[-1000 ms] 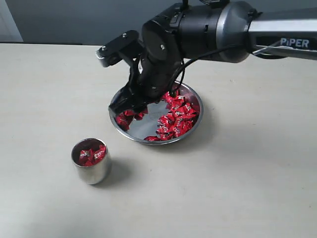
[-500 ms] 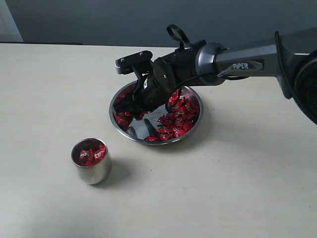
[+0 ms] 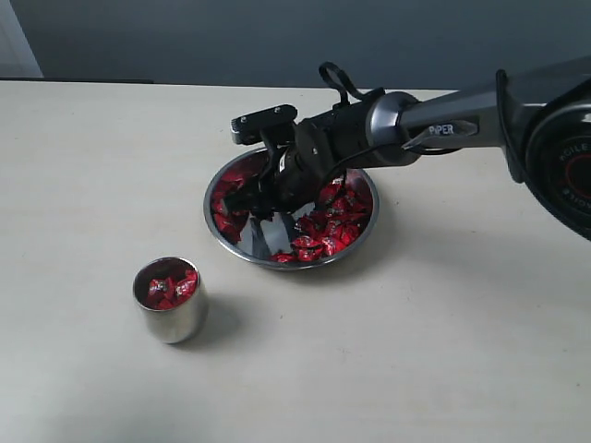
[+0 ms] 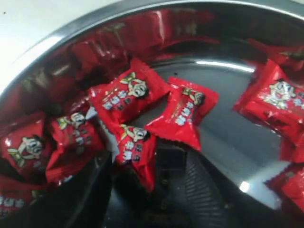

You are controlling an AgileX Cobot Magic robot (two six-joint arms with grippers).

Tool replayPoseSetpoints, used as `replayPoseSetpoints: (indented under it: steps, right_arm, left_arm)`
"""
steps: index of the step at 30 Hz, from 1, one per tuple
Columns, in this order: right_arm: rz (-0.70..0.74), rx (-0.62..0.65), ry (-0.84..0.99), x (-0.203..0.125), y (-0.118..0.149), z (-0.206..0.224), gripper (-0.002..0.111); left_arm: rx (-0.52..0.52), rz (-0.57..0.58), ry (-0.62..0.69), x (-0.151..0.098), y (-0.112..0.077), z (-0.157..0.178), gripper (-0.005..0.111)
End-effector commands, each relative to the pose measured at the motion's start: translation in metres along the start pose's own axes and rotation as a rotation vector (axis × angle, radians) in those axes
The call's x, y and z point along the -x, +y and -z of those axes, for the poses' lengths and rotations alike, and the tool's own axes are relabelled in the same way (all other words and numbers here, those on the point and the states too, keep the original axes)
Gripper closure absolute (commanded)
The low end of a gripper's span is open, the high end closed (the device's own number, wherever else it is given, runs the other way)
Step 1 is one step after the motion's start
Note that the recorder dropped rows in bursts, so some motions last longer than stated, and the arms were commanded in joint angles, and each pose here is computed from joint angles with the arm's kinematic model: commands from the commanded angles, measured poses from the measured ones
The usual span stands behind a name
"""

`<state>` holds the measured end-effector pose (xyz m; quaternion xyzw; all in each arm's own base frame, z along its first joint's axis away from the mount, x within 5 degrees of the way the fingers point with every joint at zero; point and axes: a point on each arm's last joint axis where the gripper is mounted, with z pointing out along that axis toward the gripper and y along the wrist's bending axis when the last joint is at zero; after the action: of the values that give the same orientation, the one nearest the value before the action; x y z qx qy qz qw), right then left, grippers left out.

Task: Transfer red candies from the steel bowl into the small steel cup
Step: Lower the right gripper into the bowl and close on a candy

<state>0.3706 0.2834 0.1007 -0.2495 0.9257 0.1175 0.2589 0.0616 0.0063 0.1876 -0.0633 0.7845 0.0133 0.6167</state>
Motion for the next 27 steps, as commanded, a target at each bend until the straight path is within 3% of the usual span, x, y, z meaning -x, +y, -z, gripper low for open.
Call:
replayPoseSetpoints:
  steps: [1,5,17,27]
  right_arm:
    - [-0.014,-0.001,-0.020,0.004,-0.003,0.003,0.074]
    - [-0.015,0.000,-0.016,0.004,-0.003,0.002,0.107]
    - [-0.016,0.006,-0.008,0.018,0.000,0.038,0.108]
    - [0.082,0.064,0.014,0.023,0.043,0.083,0.108]
  left_arm:
    - [-0.005,0.001,-0.002,-0.001,0.000,0.000,0.106]
    - [-0.005,0.001,-0.002,-0.001,0.000,0.000,0.106]
    - [-0.005,0.001,-0.002,-0.001,0.000,0.000,0.106]
    - [-0.005,0.001,-0.002,-0.001,0.000,0.000,0.106]
